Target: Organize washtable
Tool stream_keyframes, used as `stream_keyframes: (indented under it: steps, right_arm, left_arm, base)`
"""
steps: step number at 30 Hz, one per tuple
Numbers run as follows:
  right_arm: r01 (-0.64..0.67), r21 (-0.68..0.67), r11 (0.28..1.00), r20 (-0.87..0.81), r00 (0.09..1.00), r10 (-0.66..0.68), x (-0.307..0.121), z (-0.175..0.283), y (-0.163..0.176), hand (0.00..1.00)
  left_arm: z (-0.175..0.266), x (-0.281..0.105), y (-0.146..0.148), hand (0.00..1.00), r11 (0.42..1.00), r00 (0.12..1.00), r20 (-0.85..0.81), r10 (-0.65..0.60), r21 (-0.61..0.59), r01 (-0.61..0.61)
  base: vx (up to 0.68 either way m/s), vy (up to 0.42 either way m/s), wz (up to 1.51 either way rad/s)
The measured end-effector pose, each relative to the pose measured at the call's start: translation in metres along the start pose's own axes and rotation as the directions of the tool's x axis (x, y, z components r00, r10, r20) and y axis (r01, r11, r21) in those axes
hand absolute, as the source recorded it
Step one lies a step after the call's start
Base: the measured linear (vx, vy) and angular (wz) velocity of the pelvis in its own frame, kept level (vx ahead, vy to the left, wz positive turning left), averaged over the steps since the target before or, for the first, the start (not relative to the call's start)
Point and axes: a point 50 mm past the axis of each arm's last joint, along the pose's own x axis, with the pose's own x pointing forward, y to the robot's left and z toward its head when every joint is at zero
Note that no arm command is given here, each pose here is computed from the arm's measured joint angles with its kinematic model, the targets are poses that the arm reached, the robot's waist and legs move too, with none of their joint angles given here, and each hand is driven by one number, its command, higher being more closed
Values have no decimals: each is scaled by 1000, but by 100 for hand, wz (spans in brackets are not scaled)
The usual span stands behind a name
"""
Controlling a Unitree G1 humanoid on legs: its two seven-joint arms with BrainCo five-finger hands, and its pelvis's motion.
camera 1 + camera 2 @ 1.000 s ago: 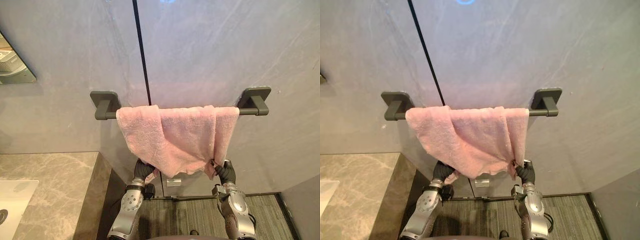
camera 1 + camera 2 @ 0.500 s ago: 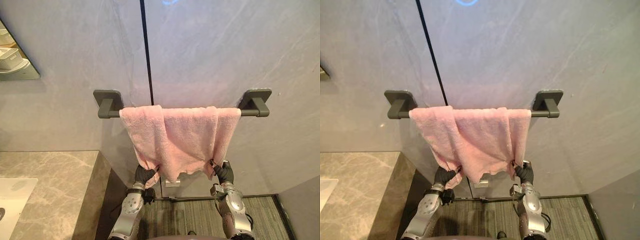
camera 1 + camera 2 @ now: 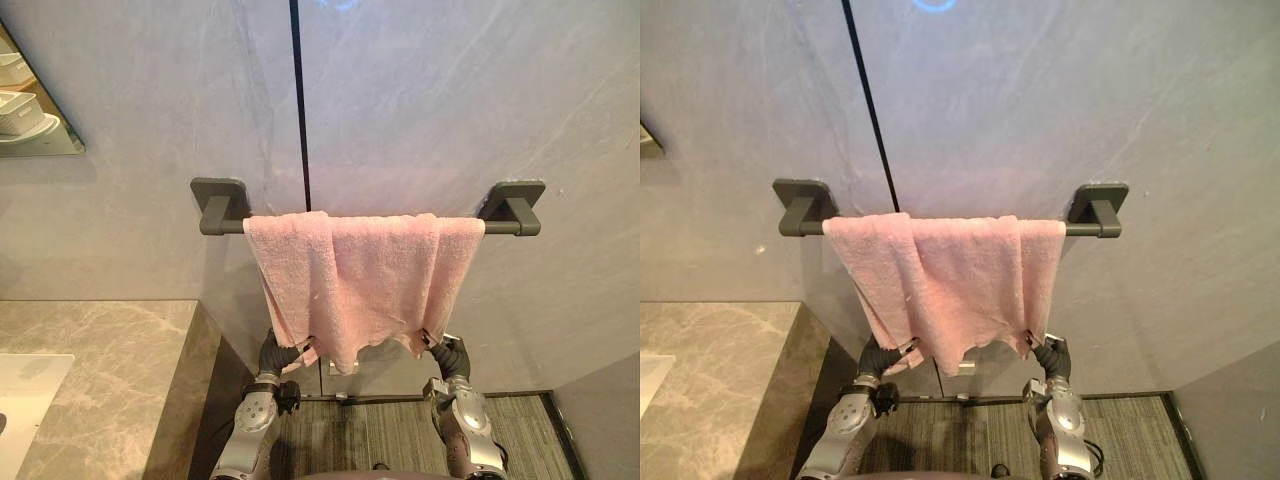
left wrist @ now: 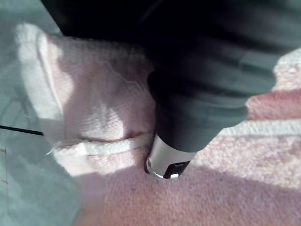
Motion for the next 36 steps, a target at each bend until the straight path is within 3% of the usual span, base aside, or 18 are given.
stream_keyframes:
  steps: [4, 12, 19, 28, 31, 36]
  right_arm:
    - [69, -44, 997, -104, 992, -74, -10, -21, -19, 0]
    - [98, -69, 993, -124, 987, -106, -15, -26, -28, 0]
    - [143, -56, 988, -94, 985, -148, -18, -20, -37, 0]
    - [309, -6, 951, 67, 949, -308, -32, 14, -71, 0]
    - [333, 20, 943, 178, 927, -331, -35, 40, -77, 0]
    - [362, 90, 928, 463, 809, -361, -52, 107, -79, 0]
  left_arm:
    - [-5, -1, 6, 0, 999, 999, -22, 31, 10, -31]
    - [-5, -1, 11, 0, 998, 998, -24, 62, -3, -62]
    - [0, -3, 35, 0, 970, 981, -25, 192, -145, -194]
    - [17, -22, 72, 0, 885, 922, 44, 386, -299, -356]
    - [26, -27, 72, 0, 874, 911, 78, 405, -326, -361]
    - [81, -38, 81, 0, 849, 825, 309, 474, -411, -333]
  base:
    - [-9, -11, 4]
    - [-32, -20, 1]
    - [-23, -16, 0]
    - [-34, -22, 3]
    - [-52, -35, -2]
    - [-22, -34, -1]
